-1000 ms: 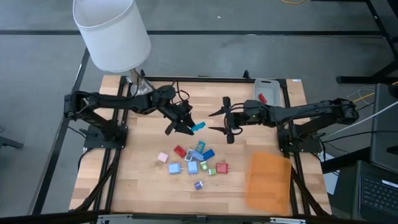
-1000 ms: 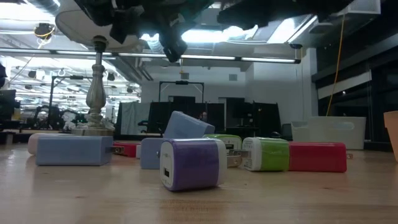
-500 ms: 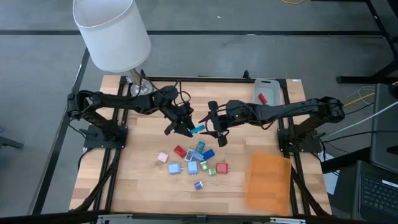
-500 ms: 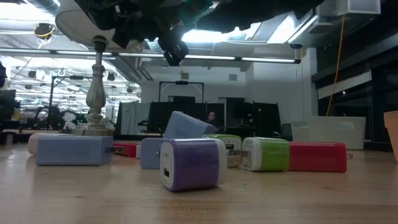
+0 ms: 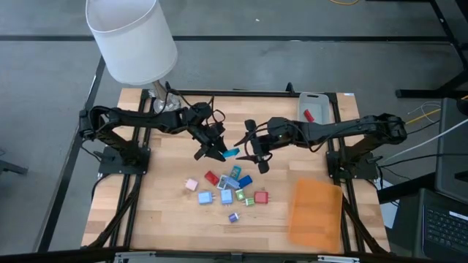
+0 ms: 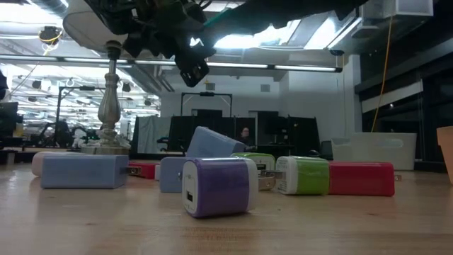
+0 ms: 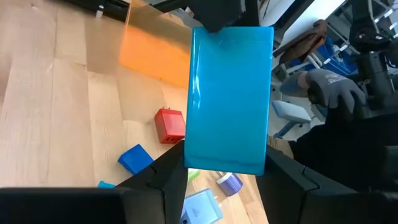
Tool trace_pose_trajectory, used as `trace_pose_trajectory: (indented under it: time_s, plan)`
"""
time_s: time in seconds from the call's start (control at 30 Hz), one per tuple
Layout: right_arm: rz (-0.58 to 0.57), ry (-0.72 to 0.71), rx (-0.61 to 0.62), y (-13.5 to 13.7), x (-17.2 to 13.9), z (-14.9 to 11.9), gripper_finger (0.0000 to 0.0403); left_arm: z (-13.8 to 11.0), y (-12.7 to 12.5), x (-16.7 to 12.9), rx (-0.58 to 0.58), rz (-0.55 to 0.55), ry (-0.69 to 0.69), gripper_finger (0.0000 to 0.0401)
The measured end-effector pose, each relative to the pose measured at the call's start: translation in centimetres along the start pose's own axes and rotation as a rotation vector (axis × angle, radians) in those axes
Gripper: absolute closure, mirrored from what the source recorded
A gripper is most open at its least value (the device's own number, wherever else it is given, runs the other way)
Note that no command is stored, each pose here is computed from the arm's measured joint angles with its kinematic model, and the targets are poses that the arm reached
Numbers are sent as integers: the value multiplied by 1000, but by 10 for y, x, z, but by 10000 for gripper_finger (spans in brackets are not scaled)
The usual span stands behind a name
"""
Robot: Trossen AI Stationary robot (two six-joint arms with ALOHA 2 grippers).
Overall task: Pick & Place Office items
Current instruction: Put the left light blue digital clock into the gray bin
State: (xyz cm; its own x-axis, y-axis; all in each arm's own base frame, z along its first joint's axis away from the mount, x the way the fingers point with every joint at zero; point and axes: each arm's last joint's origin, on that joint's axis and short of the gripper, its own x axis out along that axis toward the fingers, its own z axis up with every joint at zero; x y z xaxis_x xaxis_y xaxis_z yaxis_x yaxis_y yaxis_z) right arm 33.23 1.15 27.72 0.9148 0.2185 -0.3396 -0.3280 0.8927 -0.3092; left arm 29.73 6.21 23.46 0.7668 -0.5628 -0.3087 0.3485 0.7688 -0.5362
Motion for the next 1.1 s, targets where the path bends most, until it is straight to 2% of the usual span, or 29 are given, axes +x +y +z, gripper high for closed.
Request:
trace_pose_trajectory:
  time_s: [0.9,1.1]
  plan:
    - [20,-15,30,0,1,0,191,3,-5,5,13,-6,-24,246]
    - [20,-15,33,0,1,0,216,5,-5,4,26,-7,-39,246]
